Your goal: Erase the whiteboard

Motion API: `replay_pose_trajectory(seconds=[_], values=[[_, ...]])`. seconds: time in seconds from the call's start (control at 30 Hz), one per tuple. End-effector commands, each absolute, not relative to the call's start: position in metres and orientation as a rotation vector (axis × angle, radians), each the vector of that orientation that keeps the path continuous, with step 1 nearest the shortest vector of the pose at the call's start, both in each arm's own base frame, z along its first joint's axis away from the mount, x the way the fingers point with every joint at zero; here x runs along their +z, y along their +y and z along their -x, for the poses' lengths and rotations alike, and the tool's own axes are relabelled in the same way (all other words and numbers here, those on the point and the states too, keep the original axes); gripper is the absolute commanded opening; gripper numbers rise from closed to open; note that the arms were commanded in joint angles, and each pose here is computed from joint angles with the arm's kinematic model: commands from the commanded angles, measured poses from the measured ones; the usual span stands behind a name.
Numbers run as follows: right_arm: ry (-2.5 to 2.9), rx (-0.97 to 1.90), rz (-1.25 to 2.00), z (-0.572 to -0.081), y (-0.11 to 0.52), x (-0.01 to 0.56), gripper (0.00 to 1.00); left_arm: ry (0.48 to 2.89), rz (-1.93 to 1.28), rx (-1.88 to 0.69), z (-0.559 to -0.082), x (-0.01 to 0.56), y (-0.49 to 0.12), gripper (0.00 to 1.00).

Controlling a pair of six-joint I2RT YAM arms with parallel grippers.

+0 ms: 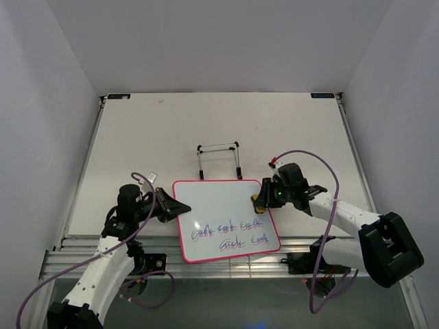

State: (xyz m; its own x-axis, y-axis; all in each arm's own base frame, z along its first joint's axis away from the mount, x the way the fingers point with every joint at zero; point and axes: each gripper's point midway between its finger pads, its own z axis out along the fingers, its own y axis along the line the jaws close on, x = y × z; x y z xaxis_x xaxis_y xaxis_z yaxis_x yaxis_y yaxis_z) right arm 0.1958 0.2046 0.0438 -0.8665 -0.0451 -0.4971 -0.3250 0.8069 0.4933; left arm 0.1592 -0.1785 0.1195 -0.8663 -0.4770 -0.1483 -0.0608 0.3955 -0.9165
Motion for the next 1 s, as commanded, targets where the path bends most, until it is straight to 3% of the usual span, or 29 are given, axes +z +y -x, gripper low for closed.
replay_pose_trajectory(seconds=[0.0,0.3,0.5,0.77,0.97], values=[[2.698,0.648,0.243,-0.173,0.168,0.008,0.24,2.189,0.502,-1.322,-0.183,0.118,-0.165,0.0],[2.71,0.652,0.288,-0.178,0.165,0.008,0.22,2.21,0.428,-1.348,-0.179,0.12,-0.17,0.0],[2.555,0.956,0.494,-0.165,0.228,0.053,0.21,2.212,0.407,-1.377,-0.18,0.121,-0.173,0.0],[2.456,0.988,0.905,-0.118,0.342,0.097,0.21,2.198,0.385,-1.393,-0.182,0.128,-0.175,0.0],[2.542,0.843,0.853,-0.132,0.323,0.067,0.2,2.189,0.363,-1.407,-0.179,0.134,-0.176,0.0]])
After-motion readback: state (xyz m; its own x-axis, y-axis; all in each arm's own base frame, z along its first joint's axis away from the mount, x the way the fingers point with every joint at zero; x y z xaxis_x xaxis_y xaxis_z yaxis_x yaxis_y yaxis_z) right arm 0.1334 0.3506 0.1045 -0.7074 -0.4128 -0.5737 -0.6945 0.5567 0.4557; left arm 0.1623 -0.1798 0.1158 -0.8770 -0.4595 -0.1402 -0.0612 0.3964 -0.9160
